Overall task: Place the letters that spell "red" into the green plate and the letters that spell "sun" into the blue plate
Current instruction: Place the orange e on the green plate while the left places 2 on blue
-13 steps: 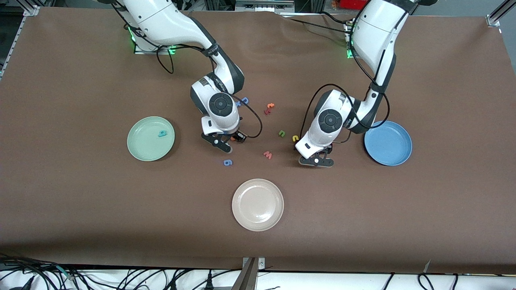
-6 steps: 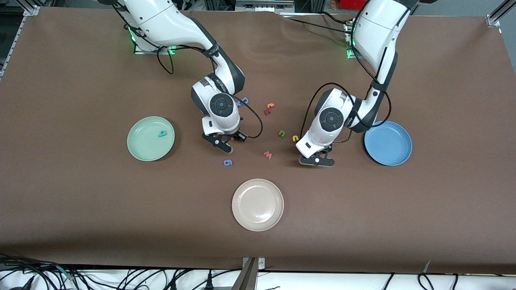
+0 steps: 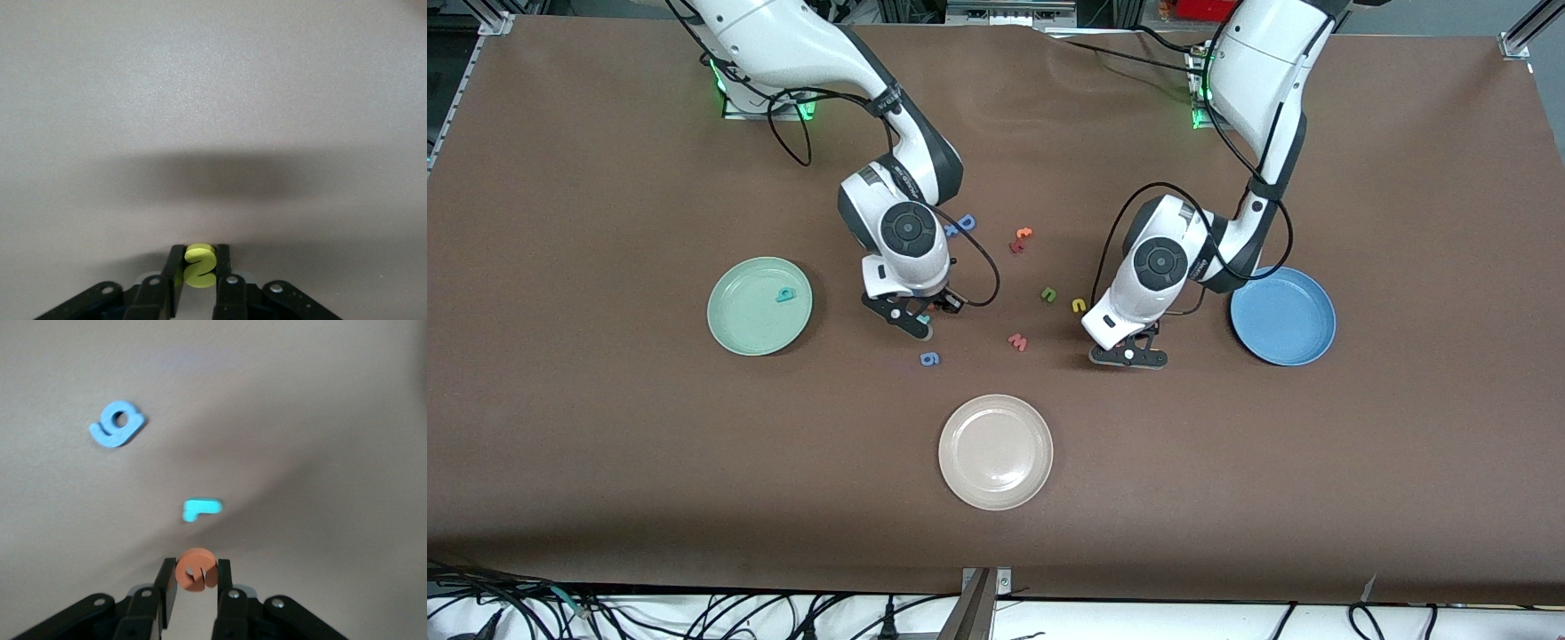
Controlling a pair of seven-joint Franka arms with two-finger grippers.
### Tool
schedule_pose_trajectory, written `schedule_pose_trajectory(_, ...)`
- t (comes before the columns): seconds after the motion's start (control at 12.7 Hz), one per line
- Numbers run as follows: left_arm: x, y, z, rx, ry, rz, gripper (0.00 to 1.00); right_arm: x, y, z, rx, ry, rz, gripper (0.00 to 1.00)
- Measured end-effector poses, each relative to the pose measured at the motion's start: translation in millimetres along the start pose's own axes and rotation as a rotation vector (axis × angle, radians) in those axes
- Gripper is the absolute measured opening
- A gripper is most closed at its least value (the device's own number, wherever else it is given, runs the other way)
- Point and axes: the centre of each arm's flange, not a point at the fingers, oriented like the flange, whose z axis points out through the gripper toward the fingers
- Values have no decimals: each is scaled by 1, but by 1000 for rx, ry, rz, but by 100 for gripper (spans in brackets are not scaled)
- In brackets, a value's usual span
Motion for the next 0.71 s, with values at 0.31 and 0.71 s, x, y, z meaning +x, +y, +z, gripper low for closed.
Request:
schedule_pose_trajectory(0.31, 18, -35, -12, 25, 32, 39, 23, 55, 45, -37, -93, -1, -96, 28)
schedule_pose_trajectory(0.71, 28, -89, -64, 34, -19, 119, 23, 149, 156, -36, -177, -38, -274, 28)
